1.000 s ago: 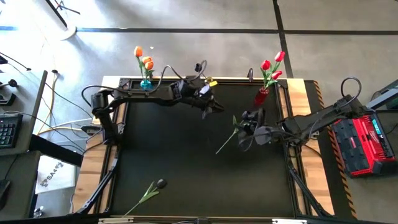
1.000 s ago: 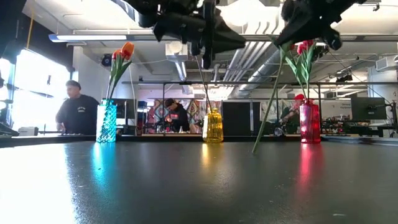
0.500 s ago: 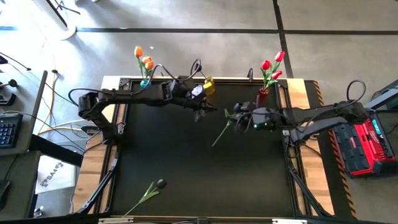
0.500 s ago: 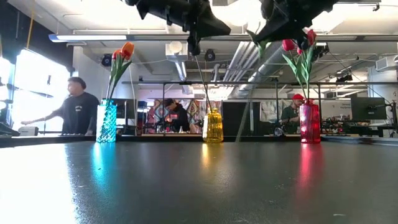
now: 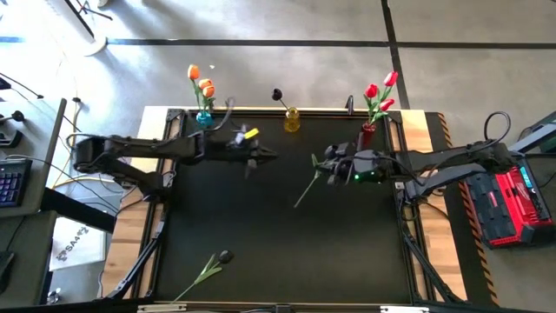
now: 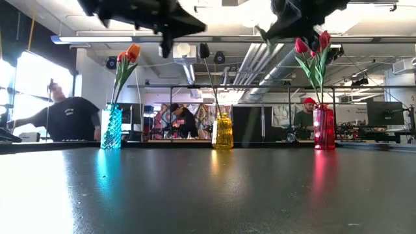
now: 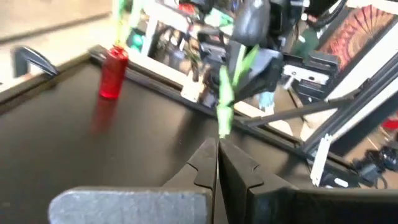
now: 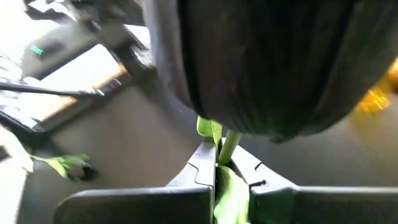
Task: Sort flowers into vase by color
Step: Put the right black flower into the yellow vase
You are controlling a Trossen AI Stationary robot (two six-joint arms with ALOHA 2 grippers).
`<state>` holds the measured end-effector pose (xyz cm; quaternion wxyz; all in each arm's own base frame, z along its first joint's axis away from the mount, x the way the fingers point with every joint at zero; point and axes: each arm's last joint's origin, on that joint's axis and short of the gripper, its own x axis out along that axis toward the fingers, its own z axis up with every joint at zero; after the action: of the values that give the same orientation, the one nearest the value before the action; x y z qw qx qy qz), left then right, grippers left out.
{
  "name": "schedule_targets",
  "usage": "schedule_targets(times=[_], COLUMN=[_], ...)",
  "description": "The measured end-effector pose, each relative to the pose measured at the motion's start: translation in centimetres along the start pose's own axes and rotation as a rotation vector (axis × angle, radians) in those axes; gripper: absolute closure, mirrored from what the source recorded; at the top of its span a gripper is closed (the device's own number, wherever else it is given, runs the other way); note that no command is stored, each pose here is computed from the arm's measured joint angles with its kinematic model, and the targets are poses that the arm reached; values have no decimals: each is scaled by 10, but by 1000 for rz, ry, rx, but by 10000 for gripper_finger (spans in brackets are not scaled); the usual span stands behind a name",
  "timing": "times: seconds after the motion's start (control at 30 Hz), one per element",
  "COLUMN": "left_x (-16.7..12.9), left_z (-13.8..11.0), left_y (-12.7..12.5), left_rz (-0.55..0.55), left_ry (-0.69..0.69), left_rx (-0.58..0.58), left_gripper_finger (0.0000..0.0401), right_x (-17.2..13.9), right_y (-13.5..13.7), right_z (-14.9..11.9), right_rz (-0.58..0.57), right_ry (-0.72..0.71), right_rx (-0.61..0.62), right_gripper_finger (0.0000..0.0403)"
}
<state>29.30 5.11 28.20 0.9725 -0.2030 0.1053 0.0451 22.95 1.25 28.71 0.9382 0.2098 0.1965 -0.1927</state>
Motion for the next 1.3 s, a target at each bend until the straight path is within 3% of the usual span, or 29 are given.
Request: schedule_targets(times=[0.17,0.4,0.73,0.87,1.1,1.2,1.3], left_x=[-22,-25,-49,-63,-60,-60,-62], left_z=[-9,-18,-1,1,-32,-38,-36], left_y=[0,-7,-10,-10,-9,-9,-10], left_rz=[25,20,32,93,36,24,15], left_ry=[-28,-1,-85,-72,-85,-96,-109], left_rx=[-14,-25,13,45,4,-6,-11], left_gripper_finger=[398,398,398,398,398,398,398], right_x=[15,40,30,19,7,8,5], right_y=[7,9,11,10,8,7,7], right_z=[6,-3,5,12,37,52,75], right_rz=[99,83,111,123,10,-80,-163], right_ry=[-41,-16,-71,-109,-75,2,-49], right_rx=[-34,-28,7,15,-96,-175,-196], right_gripper_finger=[403,403,403,403,403,403,403])
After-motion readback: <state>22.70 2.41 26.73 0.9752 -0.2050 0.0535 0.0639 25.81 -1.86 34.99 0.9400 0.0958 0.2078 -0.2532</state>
